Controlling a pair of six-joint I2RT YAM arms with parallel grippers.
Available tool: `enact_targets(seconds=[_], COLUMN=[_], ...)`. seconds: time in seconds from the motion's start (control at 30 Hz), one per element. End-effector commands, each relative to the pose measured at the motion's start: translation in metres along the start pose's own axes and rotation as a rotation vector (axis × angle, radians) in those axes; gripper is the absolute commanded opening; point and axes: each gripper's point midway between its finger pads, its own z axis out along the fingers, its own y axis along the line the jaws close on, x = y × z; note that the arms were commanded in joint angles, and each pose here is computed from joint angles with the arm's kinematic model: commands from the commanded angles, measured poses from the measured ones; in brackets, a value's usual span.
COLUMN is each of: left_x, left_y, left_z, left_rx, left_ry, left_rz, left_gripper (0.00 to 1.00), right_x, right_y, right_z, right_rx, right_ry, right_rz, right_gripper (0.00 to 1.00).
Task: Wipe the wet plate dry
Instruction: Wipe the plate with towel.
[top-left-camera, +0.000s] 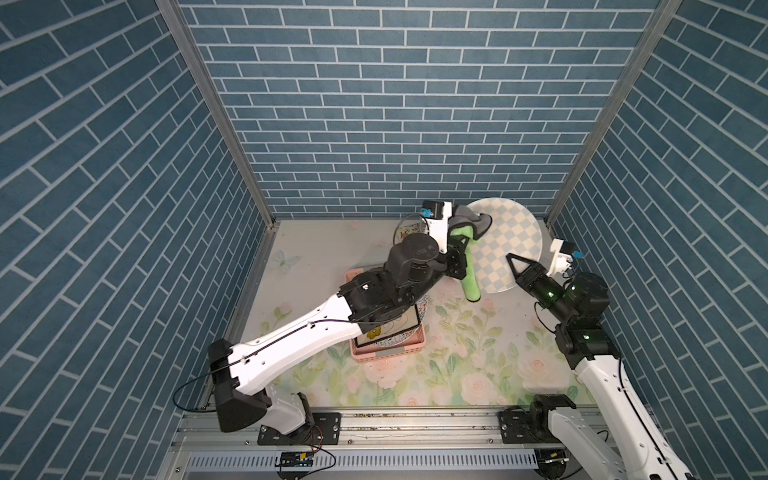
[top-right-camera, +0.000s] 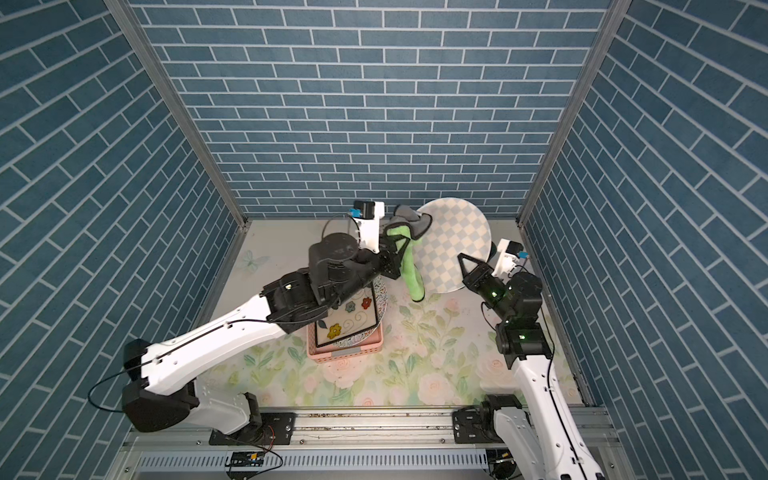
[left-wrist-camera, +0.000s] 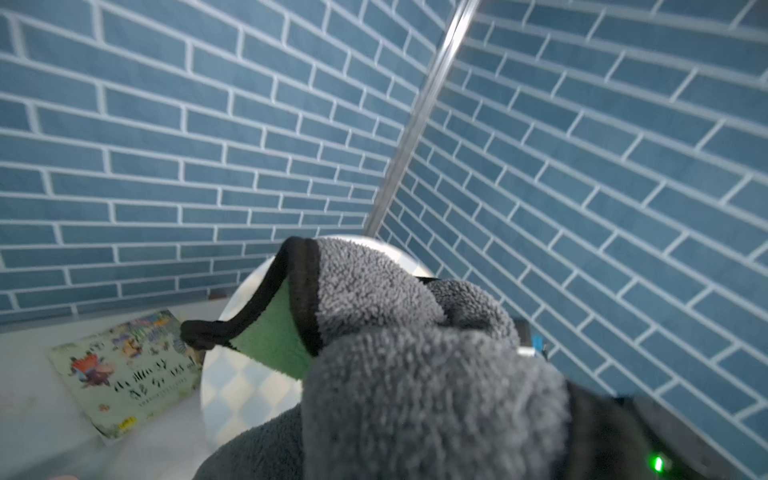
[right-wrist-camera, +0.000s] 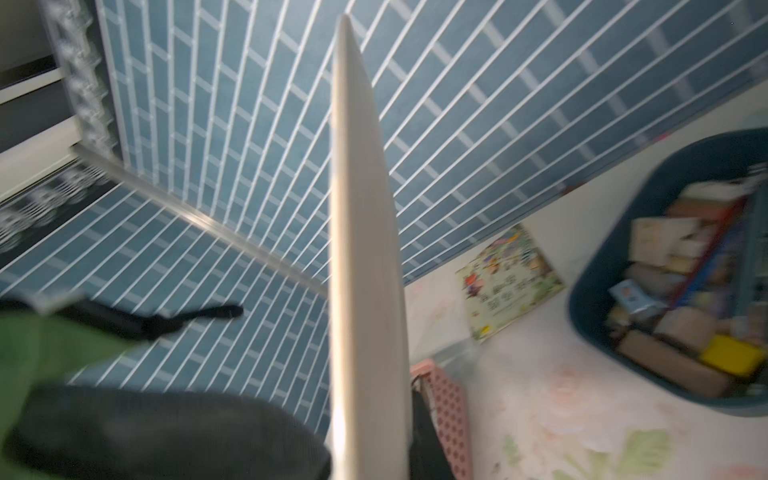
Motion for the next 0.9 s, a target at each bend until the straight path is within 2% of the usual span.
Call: enact_targets(seconds=[0.0,0.1,0.17,0.2,0.27,0.33,0.37,0.43,0.47,0.53,0.63,0.73,0.8,0.87], left_x=[0.056,0.071,0.088,0.102,0.139,0.168,0.178,0.19,0.189,0.173,0.132,0.095,0.08,0.084], left_y=[0.063,0.091,0.094,0.087,0.046,0.003,-0.011,-0.024,-0.023,0.003,0.078,0.137,0.148,0.134], left_z=[0.027,0.03,0.037,0.043,0.055,0.052,0.049,0.046,0.046,0.05,0.05,0.039,0.034,0.041], left_rx=[-0.268,-0.393,-0.379,-0.316,-0.043,0.189,0.246,0.275,0.265,0.147,-0.107,-0.278,-0.31,-0.224], left_ry=[0.105,0.132,0.185,0.233,0.345,0.421,0.433,0.433,0.421,0.369,0.269,0.183,0.146,0.157], left_rz=[0.109,0.143,0.166,0.185,0.193,0.16,0.142,0.096,0.066,0.02,-0.062,-0.069,-0.04,-0.035], left_gripper=[0.0,0.0,0.0,0.0,0.0,0.0,0.0,0.0,0.0,0.0,0.0,0.0,0.0,0.0], right_x=[-0.014,-0.019,-0.022,-0.023,-0.023,-0.025,-0.028,-0.035,-0.039,-0.045,-0.047,-0.04,-0.031,-0.02], right_y=[0.074,0.087,0.097,0.101,0.108,0.111,0.114,0.119,0.121,0.127,0.13,0.132,0.136,0.141], right_z=[-0.013,-0.022,-0.027,-0.028,-0.026,-0.022,-0.022,-0.019,-0.016,-0.013,-0.01,-0.009,-0.01,-0.013], right_rx=[-0.288,-0.335,-0.377,-0.396,-0.432,-0.463,-0.479,-0.514,-0.526,-0.548,-0.559,-0.573,-0.594,-0.623], right_ry=[-0.089,-0.139,-0.162,-0.16,-0.141,-0.139,-0.151,-0.169,-0.174,-0.183,-0.177,-0.136,-0.094,-0.056], right_rz=[-0.024,-0.004,0.001,0.003,0.018,0.04,0.053,0.07,0.074,0.077,0.08,0.072,0.069,0.058], right_gripper=[0.0,0.0,0.0,0.0,0.0,0.0,0.0,0.0,0.0,0.0,0.0,0.0,0.0,0.0])
